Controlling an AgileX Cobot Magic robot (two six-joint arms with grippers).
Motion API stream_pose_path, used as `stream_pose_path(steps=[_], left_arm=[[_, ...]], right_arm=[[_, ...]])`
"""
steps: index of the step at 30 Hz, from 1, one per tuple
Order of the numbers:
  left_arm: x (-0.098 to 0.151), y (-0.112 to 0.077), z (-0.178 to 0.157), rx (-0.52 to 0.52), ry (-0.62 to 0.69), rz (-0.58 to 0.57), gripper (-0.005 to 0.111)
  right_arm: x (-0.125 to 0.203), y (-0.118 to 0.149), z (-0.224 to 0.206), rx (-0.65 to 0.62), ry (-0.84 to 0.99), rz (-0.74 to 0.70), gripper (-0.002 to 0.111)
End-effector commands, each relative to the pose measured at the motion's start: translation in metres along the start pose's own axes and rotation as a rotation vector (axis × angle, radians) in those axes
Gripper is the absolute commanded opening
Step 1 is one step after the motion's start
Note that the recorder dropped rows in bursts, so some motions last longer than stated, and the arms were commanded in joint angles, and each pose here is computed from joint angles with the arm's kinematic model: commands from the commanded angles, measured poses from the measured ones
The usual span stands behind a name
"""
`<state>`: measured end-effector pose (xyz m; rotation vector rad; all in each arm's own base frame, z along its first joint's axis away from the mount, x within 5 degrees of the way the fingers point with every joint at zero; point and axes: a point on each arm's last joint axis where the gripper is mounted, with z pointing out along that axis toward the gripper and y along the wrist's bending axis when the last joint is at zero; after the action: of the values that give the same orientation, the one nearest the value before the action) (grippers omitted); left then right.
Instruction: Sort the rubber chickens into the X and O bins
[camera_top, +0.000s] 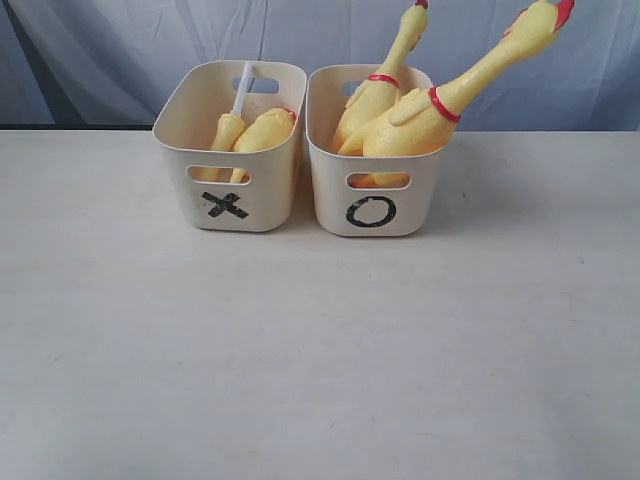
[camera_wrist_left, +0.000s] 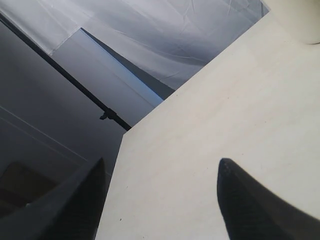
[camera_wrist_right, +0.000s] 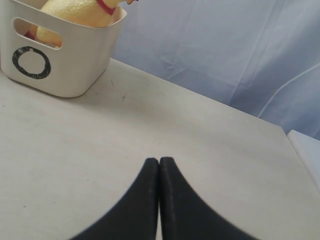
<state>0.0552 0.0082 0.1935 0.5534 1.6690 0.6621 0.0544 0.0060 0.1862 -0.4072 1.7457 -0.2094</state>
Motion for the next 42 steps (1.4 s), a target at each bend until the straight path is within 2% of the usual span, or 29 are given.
stream_pose_path(steps=[1, 17, 20, 24, 25, 33, 42], left_arm=[[0.0006, -0.0008, -0.0001, 0.0, -0.003, -0.014, 0.061], [0.0017, -0.0011, -0.0001, 0.003, 0.009, 0.008, 0.061], [0.0018, -0.001, -0.0001, 0.002, 0.01, 0.013, 0.047], [0.0012, -0.0006, -0.0001, -0.002, 0.003, 0.013, 0.006], [0.0009, -0.0004, -0.0001, -0.004, 0.0, 0.011, 0.001], [-0.0006, -0.0036, -0.0001, 0.032, -0.013, -0.175, 0.0], [-0.0058, -0.0084, -0.0006, 0.1, -0.051, -0.487, 0.0]], right_arm=[[0.0003, 0.0002, -0.0003, 0.002, -0.003, 0.011, 0.0], [0.0001, 0.0005, -0.0003, -0.002, -0.005, 0.024, 0.0], [0.0001, 0.0005, -0.0003, -0.002, -0.005, 0.024, 0.0], [-0.0001, 0.0004, -0.0003, 0.0, -0.007, 0.024, 0.0], [-0.0001, 0.0004, -0.0003, 0.0, -0.007, 0.024, 0.0], [-0.0001, 0.0004, -0.0003, 0.0, -0.007, 0.024, 0.0], [-0.0001, 0.0004, -0.0003, 0.0, -0.007, 0.024, 0.0]])
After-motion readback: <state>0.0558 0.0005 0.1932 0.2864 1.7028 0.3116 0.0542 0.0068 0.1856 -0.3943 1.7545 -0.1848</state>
